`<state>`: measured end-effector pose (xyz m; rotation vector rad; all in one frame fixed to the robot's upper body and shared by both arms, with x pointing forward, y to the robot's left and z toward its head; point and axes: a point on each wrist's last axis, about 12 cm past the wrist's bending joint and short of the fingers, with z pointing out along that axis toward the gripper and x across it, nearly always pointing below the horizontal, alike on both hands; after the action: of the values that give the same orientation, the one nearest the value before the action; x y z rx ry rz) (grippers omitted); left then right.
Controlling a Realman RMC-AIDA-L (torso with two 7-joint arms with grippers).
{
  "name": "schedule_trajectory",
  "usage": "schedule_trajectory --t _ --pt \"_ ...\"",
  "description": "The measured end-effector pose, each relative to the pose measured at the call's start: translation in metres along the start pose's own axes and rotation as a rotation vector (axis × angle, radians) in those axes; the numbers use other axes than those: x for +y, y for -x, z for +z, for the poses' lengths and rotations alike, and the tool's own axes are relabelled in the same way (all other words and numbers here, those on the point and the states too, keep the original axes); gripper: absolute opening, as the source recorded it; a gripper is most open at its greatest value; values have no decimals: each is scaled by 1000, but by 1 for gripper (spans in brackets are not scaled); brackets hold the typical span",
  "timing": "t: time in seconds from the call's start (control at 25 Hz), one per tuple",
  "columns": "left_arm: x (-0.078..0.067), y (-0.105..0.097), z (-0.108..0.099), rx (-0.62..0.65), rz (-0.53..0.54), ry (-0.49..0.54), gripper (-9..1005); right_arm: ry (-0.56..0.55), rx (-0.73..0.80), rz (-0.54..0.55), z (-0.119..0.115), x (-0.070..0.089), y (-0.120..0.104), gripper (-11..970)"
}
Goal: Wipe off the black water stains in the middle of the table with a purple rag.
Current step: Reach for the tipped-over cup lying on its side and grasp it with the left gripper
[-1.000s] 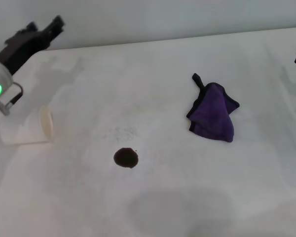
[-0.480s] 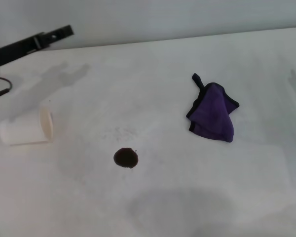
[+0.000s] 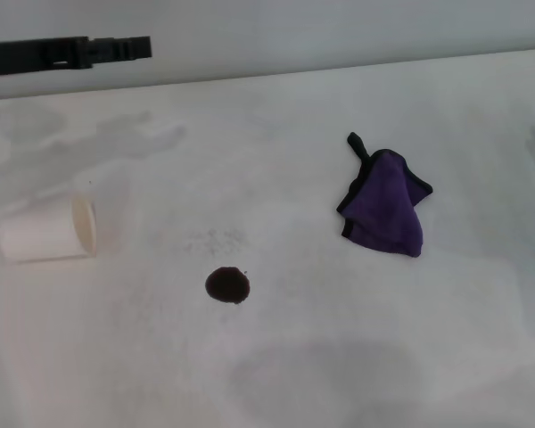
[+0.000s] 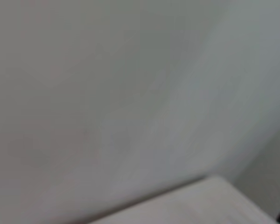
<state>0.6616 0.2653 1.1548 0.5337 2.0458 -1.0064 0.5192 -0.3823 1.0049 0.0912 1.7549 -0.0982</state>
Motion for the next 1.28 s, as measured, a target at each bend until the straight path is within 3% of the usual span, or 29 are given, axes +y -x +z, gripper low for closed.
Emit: schedule_trajectory --t 0.24,0.56,0.8,1.0,1.28 --pt "1 37 -19 201 90 90 842 -6 7 -1 -1 -2 -2 868" --pt "-19 59 -26 389 263 189 815 -8 17 11 -3 1 -4 868" --pt "-31 54 -29 574 328 223 814 -20 10 27 -1 1 -3 869" --pt "-40 45 -28 621 490 264 814 -21 16 29 1 2 -2 869" --pt "-38 33 -28 692 566 220 815 -33 15 51 6 4 0 868"
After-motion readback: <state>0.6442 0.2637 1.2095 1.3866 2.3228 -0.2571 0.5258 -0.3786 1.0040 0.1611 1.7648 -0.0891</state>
